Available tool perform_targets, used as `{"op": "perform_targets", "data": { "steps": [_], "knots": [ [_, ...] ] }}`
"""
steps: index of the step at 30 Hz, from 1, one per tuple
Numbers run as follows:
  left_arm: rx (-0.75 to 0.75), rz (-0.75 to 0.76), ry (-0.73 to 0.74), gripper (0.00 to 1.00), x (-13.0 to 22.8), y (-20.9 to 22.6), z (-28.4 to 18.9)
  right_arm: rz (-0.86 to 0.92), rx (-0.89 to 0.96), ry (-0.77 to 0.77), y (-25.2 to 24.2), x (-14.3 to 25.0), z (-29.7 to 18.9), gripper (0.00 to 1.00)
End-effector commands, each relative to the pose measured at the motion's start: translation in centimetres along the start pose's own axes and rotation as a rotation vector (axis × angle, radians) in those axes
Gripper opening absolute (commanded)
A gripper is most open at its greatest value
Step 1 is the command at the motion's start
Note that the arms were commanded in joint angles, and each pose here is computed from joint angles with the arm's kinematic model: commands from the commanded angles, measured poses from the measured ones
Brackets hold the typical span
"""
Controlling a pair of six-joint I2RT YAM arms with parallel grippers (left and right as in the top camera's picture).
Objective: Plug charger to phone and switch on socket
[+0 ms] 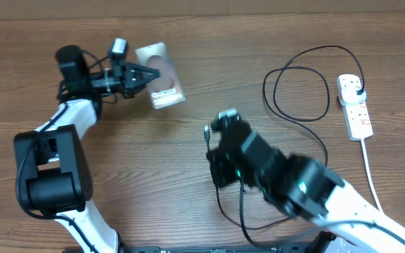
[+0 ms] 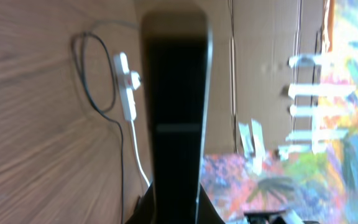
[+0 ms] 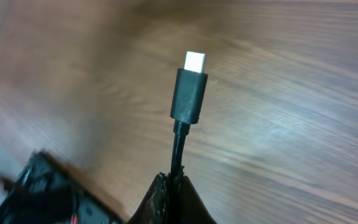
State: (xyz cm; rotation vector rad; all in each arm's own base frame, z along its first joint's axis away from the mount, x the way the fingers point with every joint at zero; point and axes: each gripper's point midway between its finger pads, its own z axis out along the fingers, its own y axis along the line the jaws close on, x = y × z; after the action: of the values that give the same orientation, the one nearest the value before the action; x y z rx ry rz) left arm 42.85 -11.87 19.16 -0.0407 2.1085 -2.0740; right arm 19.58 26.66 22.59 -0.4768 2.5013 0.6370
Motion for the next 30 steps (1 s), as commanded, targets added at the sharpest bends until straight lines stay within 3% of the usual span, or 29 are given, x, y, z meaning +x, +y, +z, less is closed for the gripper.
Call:
{"op": "perform_targets", "data": {
  "steps": [1, 8, 18, 30],
  "knots": [
    [0.028, 0.073, 0.116, 0.04, 2.0, -1.3, 3.4, -0.039, -0.013, 0.061, 0.1, 4.0, 2.2, 0.04],
    [0.052, 0.138, 0.228, 0.04, 4.6, -1.9, 7.7, -0.03, 0.049, -0.001, -1.0, 4.0, 4.6, 0.04],
    [0.057, 0.147, 0.247, 0.04, 5.1, -2.0, 8.4, 0.083, 0.07, -0.087, -2.1, 1.4, 5.1, 0.04],
    [0.054, 0.129, 0.247, 0.04, 5.1, -2.0, 8.4, 0.161, -0.018, -0.013, -2.6, 0.9, 7.3, 0.04]
  ]
}}
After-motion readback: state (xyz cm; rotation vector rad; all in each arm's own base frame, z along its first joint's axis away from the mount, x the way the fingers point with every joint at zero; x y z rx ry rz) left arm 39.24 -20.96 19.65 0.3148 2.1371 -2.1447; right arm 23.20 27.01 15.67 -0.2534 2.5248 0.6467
